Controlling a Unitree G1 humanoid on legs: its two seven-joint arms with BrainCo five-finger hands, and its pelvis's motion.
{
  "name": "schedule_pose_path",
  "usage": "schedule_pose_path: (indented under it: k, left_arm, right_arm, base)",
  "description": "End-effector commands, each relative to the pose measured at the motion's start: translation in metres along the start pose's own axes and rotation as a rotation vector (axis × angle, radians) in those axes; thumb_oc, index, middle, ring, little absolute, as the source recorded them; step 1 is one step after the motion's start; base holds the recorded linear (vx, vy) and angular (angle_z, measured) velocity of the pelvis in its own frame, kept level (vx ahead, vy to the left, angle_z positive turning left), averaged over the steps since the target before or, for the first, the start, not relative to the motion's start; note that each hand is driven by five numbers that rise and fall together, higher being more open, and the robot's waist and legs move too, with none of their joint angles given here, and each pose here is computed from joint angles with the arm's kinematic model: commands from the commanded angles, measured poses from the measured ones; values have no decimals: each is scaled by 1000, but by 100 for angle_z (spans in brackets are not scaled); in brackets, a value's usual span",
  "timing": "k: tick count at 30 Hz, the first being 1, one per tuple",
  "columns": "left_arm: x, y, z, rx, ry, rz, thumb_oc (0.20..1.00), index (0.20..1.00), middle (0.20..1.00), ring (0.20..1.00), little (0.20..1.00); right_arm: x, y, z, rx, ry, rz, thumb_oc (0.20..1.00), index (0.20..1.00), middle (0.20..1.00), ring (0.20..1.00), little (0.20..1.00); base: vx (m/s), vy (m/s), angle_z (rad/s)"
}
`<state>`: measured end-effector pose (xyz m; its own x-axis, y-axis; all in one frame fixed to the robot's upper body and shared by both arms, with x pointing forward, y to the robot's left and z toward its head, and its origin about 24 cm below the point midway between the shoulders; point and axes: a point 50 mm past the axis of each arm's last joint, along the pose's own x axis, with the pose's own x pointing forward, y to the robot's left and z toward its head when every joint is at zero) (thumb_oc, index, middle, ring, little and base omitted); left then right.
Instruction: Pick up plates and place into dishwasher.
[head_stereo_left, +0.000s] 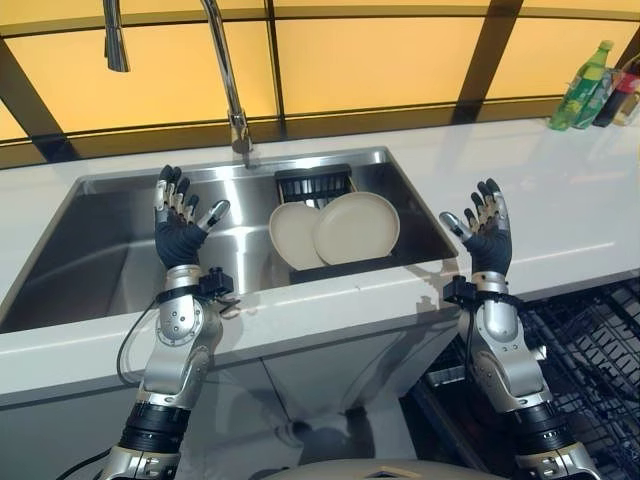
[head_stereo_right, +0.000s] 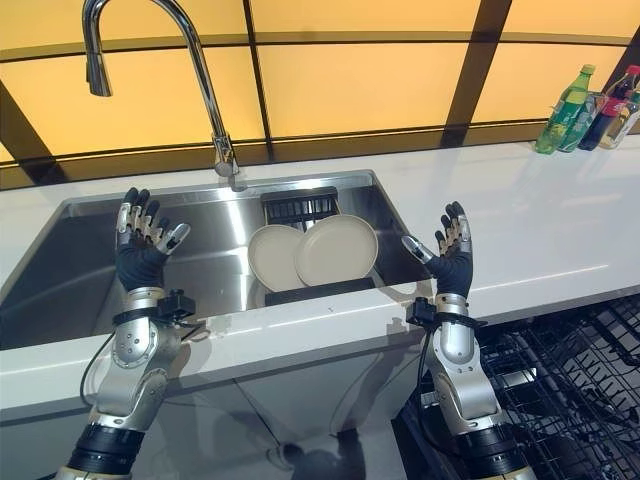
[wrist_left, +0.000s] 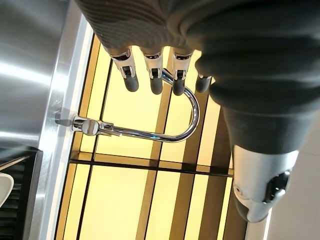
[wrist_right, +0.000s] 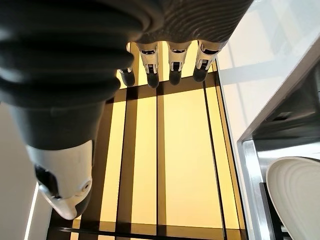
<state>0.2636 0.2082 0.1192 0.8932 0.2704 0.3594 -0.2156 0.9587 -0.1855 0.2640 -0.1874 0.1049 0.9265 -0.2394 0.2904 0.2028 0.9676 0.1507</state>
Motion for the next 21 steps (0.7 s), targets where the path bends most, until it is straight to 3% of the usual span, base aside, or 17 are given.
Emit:
schedule_pose_path:
  k: [1,21]
  left_arm:
    - [11,-2,6,20,-38,-39,1000,1000,1000,1000,1000]
    - [11,0,11,31,-82,-51,1000,1000,1000,1000,1000]
  right_arm:
    - [6,4,20,4,-111,18,1000,1000,1000,1000,1000]
    - [3,4,16,4,-89,18,1000,1000,1000,1000,1000]
  base:
    - [0,0,0]
    - [-2,-5,0]
